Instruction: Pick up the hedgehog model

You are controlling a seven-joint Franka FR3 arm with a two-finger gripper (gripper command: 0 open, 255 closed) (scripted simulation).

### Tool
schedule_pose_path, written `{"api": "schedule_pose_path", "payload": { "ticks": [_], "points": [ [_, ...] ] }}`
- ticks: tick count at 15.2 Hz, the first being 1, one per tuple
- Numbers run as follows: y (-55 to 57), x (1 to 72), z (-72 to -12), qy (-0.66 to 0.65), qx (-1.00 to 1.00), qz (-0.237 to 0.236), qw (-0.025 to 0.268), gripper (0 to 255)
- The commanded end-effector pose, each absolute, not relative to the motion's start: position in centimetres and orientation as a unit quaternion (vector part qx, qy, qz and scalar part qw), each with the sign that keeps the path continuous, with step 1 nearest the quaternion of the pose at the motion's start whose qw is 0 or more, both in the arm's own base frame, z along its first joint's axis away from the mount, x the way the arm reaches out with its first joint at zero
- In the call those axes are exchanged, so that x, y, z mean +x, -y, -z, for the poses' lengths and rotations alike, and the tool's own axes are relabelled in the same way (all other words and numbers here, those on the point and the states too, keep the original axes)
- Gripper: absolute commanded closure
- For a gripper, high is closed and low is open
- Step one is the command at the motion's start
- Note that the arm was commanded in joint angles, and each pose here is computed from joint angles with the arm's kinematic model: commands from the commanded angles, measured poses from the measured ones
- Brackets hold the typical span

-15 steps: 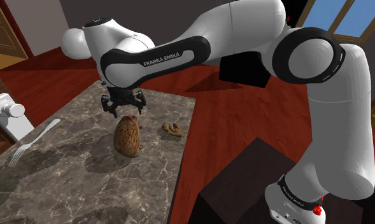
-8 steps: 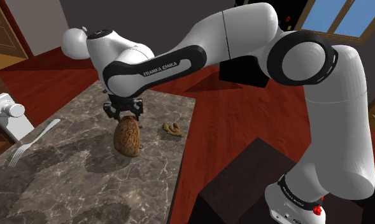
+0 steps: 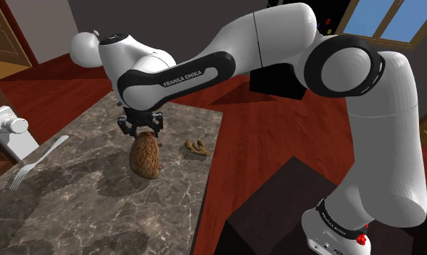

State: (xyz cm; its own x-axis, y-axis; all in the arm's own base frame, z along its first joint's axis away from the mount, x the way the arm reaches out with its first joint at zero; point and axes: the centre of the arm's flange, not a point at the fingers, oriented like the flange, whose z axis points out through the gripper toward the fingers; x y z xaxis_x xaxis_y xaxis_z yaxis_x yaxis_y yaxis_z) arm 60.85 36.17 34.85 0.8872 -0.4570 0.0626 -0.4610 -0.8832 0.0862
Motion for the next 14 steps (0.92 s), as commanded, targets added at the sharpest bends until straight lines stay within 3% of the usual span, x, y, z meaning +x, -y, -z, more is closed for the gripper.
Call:
{"api": "schedule_pose_path", "payload": {
  "ticks": [1, 14],
  "points": [
    [-36.2, 60.9, -34.8, 0.236, 0.97, -0.02, 0.049, 255],
    [-36.2, 60.9, -41.6, 0.236, 0.97, -0.02, 0.049, 255]
  ]
}}
